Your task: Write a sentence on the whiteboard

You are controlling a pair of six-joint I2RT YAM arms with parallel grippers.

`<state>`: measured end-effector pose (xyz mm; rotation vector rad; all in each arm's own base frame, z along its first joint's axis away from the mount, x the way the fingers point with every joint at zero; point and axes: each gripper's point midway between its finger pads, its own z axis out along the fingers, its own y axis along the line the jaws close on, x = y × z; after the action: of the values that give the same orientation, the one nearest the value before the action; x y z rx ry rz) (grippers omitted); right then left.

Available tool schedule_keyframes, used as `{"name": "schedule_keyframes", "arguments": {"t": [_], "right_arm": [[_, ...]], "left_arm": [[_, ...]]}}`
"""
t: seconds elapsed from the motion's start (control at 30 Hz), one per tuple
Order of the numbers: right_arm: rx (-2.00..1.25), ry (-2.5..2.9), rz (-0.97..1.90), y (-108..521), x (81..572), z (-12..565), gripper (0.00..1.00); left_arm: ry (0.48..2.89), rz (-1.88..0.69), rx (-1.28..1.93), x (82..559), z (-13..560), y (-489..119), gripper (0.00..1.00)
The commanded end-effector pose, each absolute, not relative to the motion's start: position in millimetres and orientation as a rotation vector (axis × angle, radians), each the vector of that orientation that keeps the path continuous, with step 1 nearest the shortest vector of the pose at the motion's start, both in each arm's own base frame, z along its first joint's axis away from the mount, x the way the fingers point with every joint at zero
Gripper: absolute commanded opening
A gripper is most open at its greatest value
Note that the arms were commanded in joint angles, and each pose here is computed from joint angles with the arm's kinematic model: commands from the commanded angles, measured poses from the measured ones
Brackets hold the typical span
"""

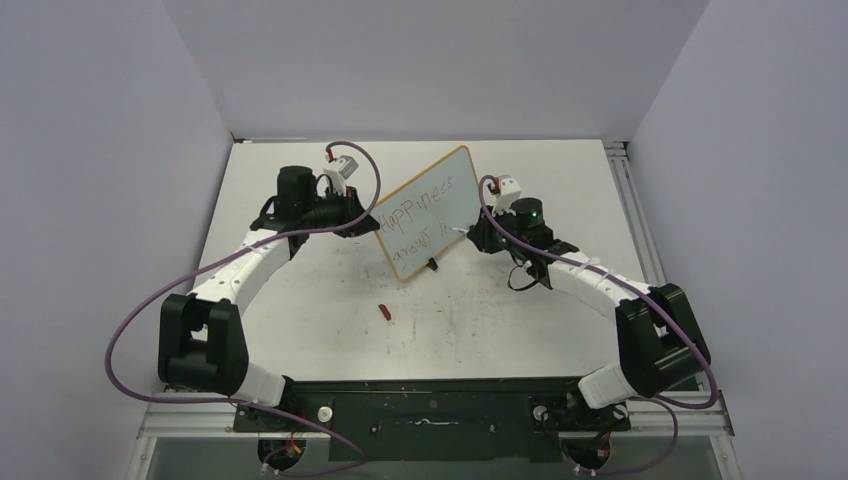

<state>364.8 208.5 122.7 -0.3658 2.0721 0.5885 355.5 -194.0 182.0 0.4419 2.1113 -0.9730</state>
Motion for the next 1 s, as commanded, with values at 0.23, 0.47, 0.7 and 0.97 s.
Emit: {"name": "schedule_keyframes", "arguments": {"t": [0.23, 0.47, 0.7, 0.97], "right_arm": [[-0.381, 1.936, 0.616, 218.7, 384.6, 162.0, 0.05], [-0.376, 1.929, 0.618, 219.4, 385.6, 163.1, 0.05], [-0.342, 1.92, 0.578, 213.7, 391.2, 164.2, 0.05], [-0.328, 1.897, 0.565, 212.9, 396.2, 171.5, 0.05]], "left_arm": [[2.049, -1.0, 0.468, 360.3, 205.4, -197.2, 0.0], [2.049, -1.0, 0.468, 360.7, 205.4, -197.2, 0.0], [2.049, -1.0, 0.468, 360.6, 205.1, -197.1, 0.0], [2.049, -1.001, 0.469, 360.7, 205.1, -197.3, 0.0]]}}
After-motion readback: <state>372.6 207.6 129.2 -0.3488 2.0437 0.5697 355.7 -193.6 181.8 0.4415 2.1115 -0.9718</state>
